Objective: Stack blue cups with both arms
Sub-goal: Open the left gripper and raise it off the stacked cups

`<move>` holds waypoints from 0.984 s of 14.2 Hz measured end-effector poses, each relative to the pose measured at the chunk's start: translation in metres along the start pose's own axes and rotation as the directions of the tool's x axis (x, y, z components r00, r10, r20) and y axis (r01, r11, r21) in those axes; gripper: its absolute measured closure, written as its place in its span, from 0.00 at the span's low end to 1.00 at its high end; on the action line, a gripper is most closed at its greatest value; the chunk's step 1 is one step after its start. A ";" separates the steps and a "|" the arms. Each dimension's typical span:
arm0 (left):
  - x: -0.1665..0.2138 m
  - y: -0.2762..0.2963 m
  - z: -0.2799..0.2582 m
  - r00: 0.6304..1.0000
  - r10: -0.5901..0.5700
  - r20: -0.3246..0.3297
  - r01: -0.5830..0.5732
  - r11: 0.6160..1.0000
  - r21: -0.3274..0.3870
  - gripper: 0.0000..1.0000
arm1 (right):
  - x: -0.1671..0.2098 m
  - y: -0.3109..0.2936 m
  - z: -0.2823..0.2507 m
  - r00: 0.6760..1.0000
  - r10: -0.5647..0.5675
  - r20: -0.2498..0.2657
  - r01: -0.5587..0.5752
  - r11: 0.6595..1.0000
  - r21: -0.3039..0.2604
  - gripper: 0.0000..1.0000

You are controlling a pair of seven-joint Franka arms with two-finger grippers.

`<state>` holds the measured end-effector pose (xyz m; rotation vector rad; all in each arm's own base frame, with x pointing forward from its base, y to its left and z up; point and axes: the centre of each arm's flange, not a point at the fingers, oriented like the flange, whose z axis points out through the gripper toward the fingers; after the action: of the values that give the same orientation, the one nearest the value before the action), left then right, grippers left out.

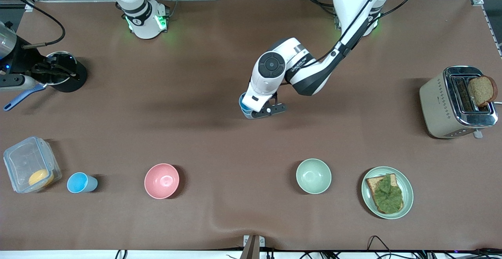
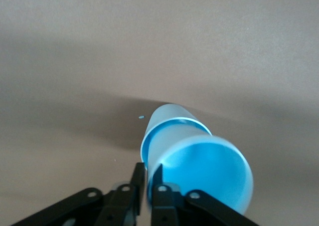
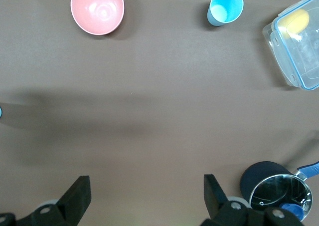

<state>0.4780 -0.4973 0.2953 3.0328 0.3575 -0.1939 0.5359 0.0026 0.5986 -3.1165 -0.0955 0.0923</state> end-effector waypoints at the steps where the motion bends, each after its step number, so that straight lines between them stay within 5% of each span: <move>1: -0.002 0.003 -0.002 1.000 0.011 -0.022 -0.011 1.000 0.005 0.71 | 0.000 0.000 0.000 1.000 0.000 -0.001 0.000 1.000 0.000 0.00; 4: 0.005 0.008 -0.019 0.998 0.013 -0.066 -0.014 1.000 -0.013 0.42 | 0.001 0.000 -0.005 1.000 -0.001 -0.011 0.001 1.000 -0.002 0.00; 8: 0.066 -0.023 -0.069 0.987 -0.069 -0.148 0.067 0.998 -0.018 0.02 | 0.001 -0.001 -0.009 1.000 -0.003 -0.021 0.003 1.000 -0.003 0.00; 14: 0.149 -0.130 -0.197 0.980 -0.088 -0.177 0.102 0.992 0.071 0.00 | 0.002 -0.001 -0.007 1.000 -0.003 -0.017 0.003 1.000 -0.003 0.00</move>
<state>0.6141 -0.3192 0.4619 3.1219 0.5206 0.0533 0.5387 0.0039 0.6058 -3.1195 -0.1004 0.0658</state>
